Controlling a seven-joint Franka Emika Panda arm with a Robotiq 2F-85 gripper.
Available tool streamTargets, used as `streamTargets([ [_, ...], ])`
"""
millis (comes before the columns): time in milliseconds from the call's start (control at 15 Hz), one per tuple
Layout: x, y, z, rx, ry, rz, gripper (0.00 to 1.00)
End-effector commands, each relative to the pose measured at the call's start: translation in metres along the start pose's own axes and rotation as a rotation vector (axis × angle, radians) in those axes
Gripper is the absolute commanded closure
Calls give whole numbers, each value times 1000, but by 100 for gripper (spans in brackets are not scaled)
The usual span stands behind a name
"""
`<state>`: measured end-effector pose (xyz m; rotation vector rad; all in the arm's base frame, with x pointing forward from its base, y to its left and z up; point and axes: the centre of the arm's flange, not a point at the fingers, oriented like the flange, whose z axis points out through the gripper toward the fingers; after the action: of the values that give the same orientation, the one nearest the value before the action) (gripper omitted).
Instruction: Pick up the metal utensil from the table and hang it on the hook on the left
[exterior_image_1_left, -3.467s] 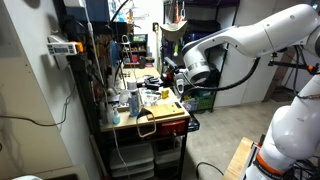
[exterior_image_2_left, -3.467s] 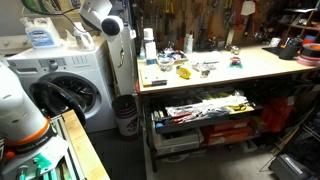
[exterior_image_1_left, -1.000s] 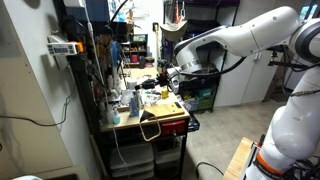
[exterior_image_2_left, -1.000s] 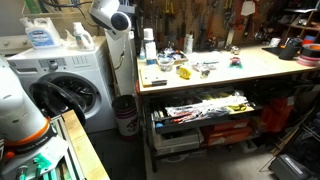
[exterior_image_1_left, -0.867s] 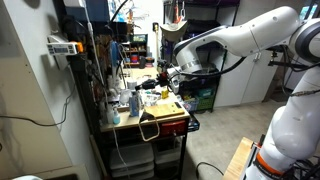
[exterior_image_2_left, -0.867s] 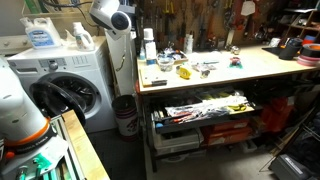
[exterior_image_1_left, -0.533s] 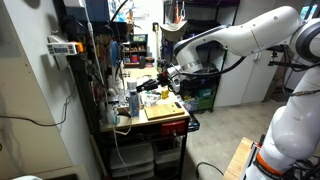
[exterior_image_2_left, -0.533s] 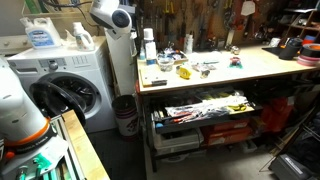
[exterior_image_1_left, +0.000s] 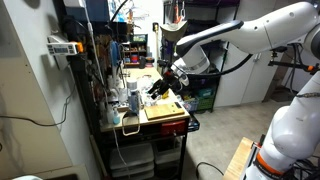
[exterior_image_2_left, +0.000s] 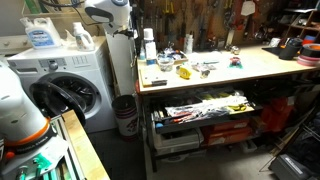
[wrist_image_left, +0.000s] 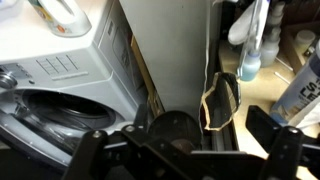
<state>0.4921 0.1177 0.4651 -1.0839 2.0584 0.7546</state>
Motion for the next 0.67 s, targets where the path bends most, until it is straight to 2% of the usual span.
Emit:
streamTargets([
  [0, -5, 21, -43, 11, 203, -38, 0],
  [400, -31, 55, -86, 6, 529, -238, 0],
  [600, -52, 76, -104, -23, 637, -385, 0],
])
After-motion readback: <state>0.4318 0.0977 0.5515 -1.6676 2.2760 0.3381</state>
